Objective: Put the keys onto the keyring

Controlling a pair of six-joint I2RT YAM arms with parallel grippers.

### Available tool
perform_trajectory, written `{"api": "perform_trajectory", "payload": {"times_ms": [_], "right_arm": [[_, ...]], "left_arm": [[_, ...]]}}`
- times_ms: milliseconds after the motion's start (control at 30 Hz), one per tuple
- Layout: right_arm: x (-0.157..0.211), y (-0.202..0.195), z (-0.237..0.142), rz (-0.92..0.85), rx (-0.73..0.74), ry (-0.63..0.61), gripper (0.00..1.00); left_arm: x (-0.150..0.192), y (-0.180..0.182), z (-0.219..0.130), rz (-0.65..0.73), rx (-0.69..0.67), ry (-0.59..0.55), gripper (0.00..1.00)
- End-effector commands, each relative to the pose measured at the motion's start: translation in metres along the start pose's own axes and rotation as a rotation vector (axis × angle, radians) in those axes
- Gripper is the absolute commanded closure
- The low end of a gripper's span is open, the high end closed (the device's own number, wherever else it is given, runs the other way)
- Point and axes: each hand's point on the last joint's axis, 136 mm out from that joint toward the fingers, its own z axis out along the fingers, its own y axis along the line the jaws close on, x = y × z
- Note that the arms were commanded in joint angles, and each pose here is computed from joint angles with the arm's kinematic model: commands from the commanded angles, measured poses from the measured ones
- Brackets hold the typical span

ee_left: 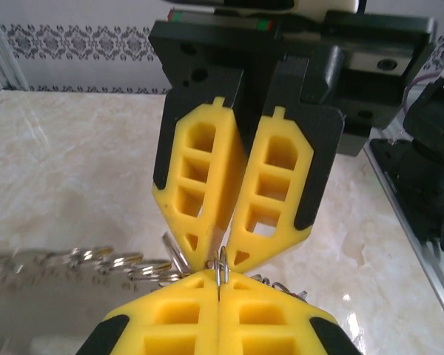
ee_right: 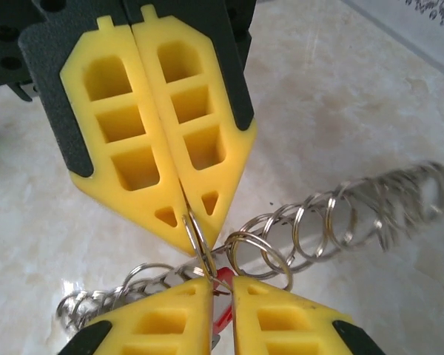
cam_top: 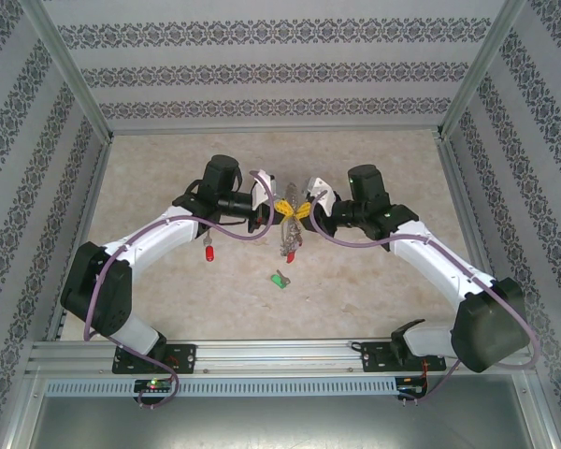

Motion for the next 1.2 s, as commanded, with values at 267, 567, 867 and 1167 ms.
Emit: {"api": "perform_trajectory", "payload": {"times_ms": [267, 567, 867, 1167], "right_arm": [[-0.036, 0.006, -0.011, -0.019, -0.042, -0.169, 0.85], [-0.021, -0.004, -0.025, -0.069, 0.079, -0.095, 0.77], [-0.035, 0.010, -0.029, -0.087, 0.005, -0.124, 0.78], [-0.038, 0.010, -0.016, -0.095, -0.013, -0.135, 0.84]], "left_arm": [[-0.038, -0.018, -0.003, 0.043, 0.109, -0.150, 1.00], [-0.027, -0.004, -0.003, 0.047, 0.003, -0.108, 1.00], [-0.028, -0.005, -0.004, 0.062, 0.005, -0.099, 1.00], [-0.034, -0.009, -0.004, 0.061, 0.029, -0.121, 1.00]]}}
